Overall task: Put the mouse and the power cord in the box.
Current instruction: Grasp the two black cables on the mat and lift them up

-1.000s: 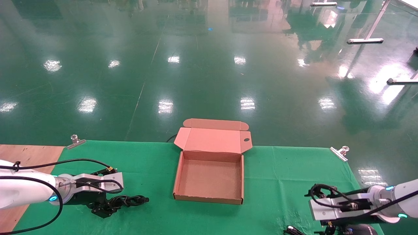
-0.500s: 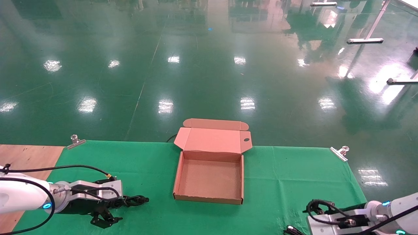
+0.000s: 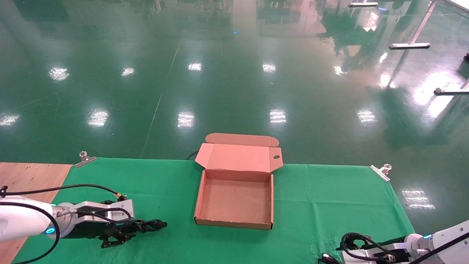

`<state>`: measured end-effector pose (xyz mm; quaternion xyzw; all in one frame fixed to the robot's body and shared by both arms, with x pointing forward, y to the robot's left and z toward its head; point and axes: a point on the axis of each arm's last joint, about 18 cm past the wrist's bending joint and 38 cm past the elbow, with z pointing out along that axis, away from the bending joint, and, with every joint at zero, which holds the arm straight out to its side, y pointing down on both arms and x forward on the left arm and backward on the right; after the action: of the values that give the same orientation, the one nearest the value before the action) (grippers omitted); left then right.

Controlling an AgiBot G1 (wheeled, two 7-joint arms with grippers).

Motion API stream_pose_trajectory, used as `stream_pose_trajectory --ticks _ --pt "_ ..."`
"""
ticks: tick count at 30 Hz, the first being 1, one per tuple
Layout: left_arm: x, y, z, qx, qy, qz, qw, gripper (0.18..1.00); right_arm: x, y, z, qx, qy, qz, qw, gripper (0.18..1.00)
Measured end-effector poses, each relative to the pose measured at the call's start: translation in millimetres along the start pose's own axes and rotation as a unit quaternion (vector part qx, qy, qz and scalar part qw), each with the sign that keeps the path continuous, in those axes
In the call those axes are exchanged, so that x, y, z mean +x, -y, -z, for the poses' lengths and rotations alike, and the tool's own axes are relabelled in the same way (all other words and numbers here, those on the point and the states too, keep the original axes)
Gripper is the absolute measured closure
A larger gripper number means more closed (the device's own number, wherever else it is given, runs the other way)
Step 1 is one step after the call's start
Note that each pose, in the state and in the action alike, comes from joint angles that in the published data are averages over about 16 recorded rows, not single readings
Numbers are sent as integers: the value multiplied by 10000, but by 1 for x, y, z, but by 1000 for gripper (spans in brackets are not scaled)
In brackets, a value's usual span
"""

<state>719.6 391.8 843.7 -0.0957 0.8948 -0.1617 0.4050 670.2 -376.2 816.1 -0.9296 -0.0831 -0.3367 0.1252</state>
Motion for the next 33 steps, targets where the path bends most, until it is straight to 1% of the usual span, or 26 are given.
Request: stream_pose_trajectory --ticks 3,9,11,17,25,31,33 --pt "1 -1 -1 -12 5 3 10000 539 -1 -1 -3 -16 18 -5 10000 291" --pt "3 -2 -3 -25 1 -4 10000 675 0 -4 -6 -35 26 -22 10000 396" --pt "3 -2 -3 -26 -3 -11 10000 721 1 -4 -6 -35 29 -28 10000 444" --pt "5 -1 -4 -22 -29 -36 10000 803 1 -6 -7 -25 45 -44 10000 582" --pt "5 2 -4 15 -81 -77 9999 828 2 -9 -5 8 56 -63 10000 769" --pt "1 8 3 113 -140 -139 9997 829 8 -9 4 97 -17 -74 9999 872" --pt "-2 12 7 183 -177 -177 9995 829 12 -8 10 150 -69 -75 9998 891"
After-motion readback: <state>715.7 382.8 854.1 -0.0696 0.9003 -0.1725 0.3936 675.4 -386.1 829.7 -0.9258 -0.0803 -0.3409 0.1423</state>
